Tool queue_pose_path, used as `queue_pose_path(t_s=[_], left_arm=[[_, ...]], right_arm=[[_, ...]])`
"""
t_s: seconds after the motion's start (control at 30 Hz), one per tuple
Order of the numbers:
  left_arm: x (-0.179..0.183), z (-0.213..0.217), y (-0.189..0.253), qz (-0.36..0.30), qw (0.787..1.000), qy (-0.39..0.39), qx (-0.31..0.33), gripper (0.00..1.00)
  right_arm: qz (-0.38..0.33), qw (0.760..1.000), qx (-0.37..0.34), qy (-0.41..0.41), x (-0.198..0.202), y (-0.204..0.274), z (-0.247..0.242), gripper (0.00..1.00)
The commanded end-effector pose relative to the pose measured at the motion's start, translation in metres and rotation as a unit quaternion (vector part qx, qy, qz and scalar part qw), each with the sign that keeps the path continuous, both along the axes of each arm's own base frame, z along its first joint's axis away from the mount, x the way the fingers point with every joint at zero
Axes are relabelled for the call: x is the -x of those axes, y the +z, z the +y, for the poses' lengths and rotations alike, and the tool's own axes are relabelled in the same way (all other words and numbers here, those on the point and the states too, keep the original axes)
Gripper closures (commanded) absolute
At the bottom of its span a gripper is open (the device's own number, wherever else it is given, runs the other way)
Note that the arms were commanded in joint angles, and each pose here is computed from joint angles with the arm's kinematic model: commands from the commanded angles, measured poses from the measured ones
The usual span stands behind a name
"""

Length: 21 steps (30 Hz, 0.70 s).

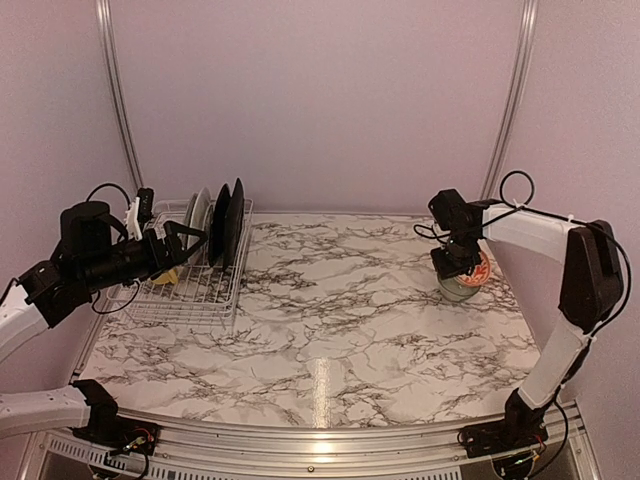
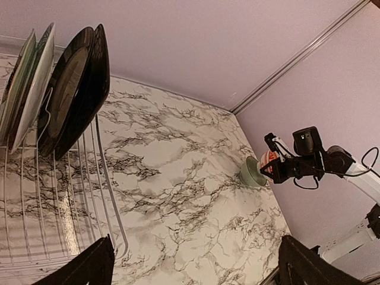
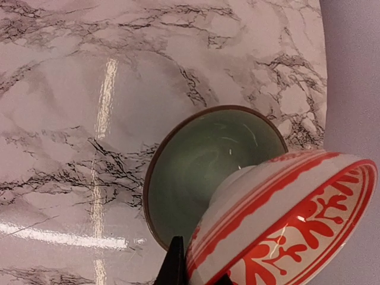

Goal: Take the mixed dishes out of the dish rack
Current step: Place the bowl in the bowl, then grab the cup from the dish rack.

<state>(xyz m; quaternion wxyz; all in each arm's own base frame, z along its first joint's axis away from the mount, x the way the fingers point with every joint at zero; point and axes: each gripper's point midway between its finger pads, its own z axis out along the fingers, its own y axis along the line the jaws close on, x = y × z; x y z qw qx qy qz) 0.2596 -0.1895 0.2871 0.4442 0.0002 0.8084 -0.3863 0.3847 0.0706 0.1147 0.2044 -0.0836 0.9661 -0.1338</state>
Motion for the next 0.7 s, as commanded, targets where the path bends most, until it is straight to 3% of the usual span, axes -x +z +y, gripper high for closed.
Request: queue_pose_path(t_s=[0.0, 0.33, 0.67], left_arm=[[-0.002, 0.014, 0.011, -0.031, 0.998, 0.044, 0.041, 0.01], [0.000, 0.020, 0.002, -0.016, 0.998, 0.058, 0.028, 0.01], [-0.003, 0.025, -0.009, -0.005, 0.997, 0.075, 0.020, 0.01]], right_arm=[[0.015, 1.000, -0.005, 0.018, -0.006, 0.000, 0.006, 1.00], [0.039, 0.999, 0.009, 0.017, -0.009, -0.015, 0.004, 0.96], [0.012, 1.000, 0.003, 0.013, -0.016, -0.002, 0.004, 0.75]])
